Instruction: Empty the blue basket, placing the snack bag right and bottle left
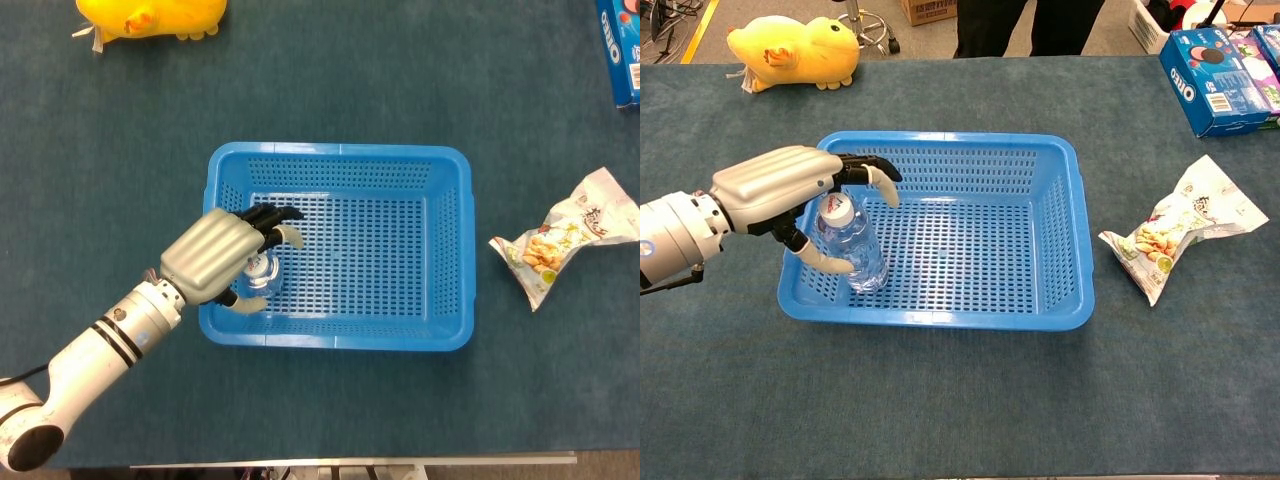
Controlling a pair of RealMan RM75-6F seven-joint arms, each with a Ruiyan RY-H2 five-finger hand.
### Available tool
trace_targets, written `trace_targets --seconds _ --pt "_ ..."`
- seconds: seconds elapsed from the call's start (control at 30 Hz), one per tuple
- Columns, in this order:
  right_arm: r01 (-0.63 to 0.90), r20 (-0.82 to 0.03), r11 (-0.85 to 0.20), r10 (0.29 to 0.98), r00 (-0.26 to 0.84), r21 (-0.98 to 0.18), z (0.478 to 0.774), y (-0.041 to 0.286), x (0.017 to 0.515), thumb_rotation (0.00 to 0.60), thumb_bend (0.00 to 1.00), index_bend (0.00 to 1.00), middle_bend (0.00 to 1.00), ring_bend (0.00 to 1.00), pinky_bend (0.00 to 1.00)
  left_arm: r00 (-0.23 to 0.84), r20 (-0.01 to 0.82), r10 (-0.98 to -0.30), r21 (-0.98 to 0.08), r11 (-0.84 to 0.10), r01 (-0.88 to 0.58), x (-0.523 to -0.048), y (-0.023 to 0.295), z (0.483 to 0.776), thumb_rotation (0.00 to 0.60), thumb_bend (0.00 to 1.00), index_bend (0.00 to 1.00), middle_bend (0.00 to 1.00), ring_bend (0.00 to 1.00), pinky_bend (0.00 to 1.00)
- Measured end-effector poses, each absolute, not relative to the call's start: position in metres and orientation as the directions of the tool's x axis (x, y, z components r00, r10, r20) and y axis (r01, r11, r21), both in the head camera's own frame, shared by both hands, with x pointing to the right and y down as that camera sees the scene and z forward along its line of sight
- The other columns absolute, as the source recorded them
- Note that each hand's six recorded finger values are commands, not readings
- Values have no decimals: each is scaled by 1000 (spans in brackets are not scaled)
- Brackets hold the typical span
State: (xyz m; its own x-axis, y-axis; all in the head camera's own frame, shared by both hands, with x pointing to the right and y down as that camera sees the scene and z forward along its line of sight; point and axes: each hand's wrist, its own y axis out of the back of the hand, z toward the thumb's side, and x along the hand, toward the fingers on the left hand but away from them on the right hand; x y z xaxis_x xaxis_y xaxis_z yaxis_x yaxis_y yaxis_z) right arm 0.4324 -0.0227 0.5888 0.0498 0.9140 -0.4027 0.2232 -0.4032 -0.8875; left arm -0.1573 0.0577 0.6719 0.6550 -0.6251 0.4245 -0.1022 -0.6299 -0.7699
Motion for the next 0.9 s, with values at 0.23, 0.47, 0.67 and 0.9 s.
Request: trace_targets --seconds 0.23,0.47,0.67,0.9 --pt "229 -413 -415 909 61 -881 591 -21 430 600 0 206 321 360 614 647 434 -627 -781 -620 -78 -159 56 675 600 132 357 270 239 519" --pt "225 -422 -430 903 85 -874 593 -19 424 600 0 206 321 360 614 639 438 -632 -788 -612 -66 -158 54 676 600 132 373 350 254 528" --pt "225 -425 -434 901 90 -872 593 -18 422 600 0 206 321 360 614 637 431 -639 -795 -603 -68 -158 53 673 600 132 425 405 330 588" --pt "228 -432 -441 897 93 -868 594 -17 422 600 0 206 321 360 614 629 444 -638 -796 -604 -51 -159 53 676 600 132 483 469 394 651"
